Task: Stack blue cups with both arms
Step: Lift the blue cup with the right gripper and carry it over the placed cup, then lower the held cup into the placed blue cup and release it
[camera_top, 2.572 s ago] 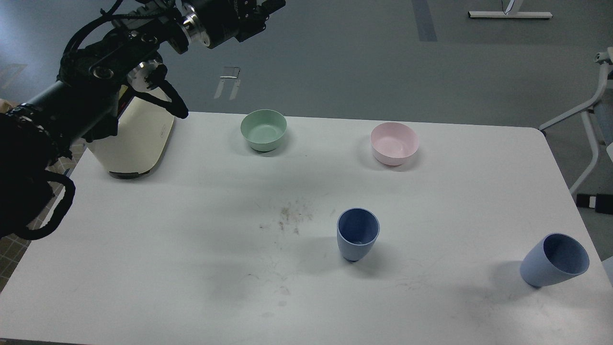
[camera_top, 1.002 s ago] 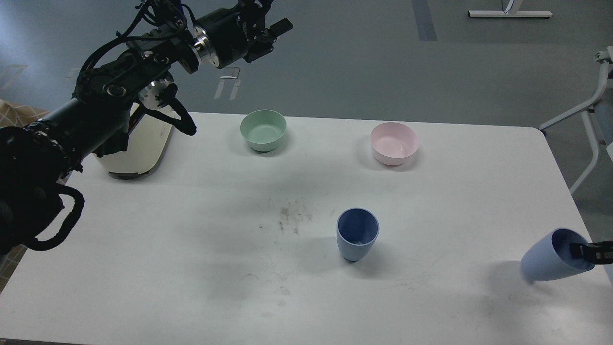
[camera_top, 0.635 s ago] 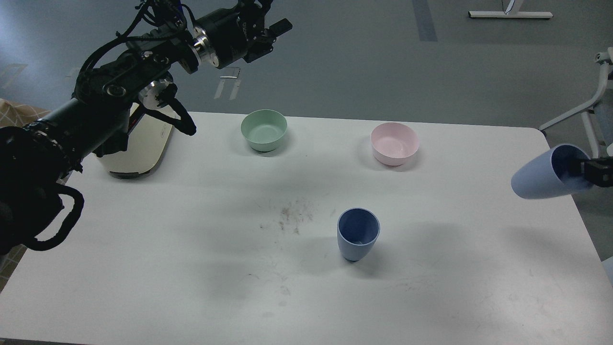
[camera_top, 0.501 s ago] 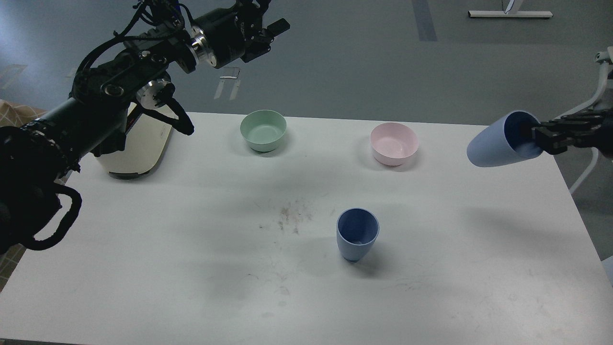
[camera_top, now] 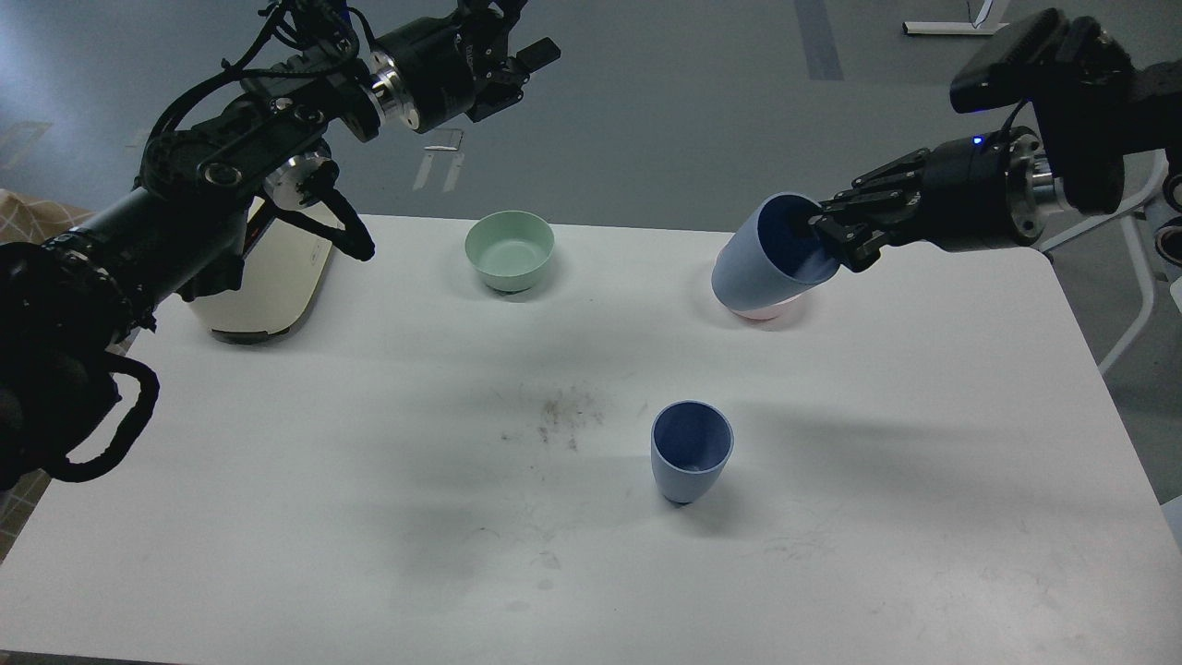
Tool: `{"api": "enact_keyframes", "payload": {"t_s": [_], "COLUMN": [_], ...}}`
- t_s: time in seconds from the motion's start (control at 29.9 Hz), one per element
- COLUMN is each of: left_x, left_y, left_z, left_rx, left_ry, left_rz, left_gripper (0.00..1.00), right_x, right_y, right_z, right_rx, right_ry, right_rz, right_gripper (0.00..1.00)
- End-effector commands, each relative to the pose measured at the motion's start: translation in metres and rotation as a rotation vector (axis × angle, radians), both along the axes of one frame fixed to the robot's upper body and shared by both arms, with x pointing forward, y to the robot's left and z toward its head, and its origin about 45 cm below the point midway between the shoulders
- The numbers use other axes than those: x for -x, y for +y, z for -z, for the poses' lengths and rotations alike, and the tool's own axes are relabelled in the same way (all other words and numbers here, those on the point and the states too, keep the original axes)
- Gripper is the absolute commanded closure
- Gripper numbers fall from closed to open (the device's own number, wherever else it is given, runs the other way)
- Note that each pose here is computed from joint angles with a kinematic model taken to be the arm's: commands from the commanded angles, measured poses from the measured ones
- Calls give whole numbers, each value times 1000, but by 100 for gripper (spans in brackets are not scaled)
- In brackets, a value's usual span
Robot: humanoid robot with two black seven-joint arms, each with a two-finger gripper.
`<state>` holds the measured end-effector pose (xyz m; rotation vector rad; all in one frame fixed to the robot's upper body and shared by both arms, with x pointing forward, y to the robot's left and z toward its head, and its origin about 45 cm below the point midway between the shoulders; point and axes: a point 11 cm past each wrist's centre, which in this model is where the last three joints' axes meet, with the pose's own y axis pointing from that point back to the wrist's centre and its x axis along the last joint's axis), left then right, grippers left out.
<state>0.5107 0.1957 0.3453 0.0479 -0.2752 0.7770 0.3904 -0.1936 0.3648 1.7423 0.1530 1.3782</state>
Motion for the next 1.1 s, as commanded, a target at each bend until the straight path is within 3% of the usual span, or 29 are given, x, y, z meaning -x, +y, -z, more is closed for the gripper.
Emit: {"api": "enact_keyframes", "payload": {"t_s": [0.0,0.23,0.4,1.07], "left_x": [0,0,0,-1], "left_y": [0,-1,-1,6], "left_z": [-1,-2,-3,-3], "left_rx": [-3,-1,-1,-2], "left_ry": [-3,-4,-6,-7], "left_rz": [0,2,2,-10], "left_gripper": [3,3,3,3], "right_x": [20,38,42,43], "right_y": [31,39,25,31], "right_z": [2,4,30,54], "right_rx": [37,23,83,112], "right_ry": [35,101,158,198], "right_rz": [-106,-135,-115,-122], "right_gripper": [100,100,100,100]}}
